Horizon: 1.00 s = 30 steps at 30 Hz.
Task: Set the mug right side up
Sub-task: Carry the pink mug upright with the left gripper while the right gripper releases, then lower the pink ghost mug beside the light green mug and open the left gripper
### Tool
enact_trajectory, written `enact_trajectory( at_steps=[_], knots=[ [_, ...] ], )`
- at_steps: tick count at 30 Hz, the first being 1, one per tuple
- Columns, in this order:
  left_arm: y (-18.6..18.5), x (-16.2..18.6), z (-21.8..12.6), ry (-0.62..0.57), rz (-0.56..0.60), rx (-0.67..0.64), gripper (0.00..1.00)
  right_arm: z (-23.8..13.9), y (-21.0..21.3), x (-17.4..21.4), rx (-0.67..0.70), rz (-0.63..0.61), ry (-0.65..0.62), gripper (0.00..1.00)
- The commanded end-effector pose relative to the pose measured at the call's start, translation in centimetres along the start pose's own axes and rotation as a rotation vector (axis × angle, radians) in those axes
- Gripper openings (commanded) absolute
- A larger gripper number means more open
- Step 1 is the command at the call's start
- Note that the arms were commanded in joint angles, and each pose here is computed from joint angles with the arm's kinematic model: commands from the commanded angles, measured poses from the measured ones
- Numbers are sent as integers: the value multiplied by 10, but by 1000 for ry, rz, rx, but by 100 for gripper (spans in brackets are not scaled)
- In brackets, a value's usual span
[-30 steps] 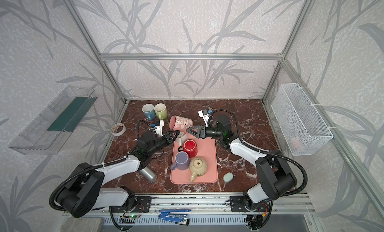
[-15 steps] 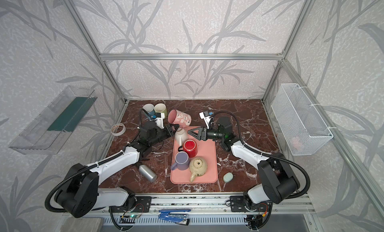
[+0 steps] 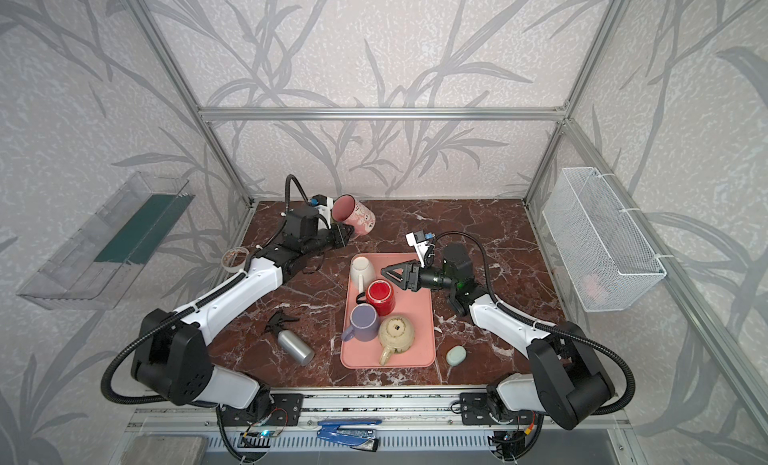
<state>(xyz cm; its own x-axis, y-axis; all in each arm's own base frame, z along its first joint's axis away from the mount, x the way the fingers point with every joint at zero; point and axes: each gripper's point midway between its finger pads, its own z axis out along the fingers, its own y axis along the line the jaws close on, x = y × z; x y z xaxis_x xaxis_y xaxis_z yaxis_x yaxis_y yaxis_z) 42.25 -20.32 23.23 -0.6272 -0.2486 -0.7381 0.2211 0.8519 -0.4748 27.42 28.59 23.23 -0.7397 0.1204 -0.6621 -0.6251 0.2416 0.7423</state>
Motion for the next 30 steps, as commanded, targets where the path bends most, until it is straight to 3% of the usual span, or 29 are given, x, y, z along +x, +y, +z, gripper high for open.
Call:
enact_trajectory(
  at_steps=[1,11,25,30],
  knots=[
    [-6,-38,-3,-84,139,-40,0,-6,9,-6,-3,-56,-38,49],
    [16,-43,37,-42,259,-152,0,-12,6,-4,36,-77,-40,48],
    [69,-38,81,13,248,-299,0,-8,-8,-10,0,-4,-62,48],
    [76,-39,95,12,236,-281,0,-6,-12,-19,-39,24,-89,47]
  ],
)
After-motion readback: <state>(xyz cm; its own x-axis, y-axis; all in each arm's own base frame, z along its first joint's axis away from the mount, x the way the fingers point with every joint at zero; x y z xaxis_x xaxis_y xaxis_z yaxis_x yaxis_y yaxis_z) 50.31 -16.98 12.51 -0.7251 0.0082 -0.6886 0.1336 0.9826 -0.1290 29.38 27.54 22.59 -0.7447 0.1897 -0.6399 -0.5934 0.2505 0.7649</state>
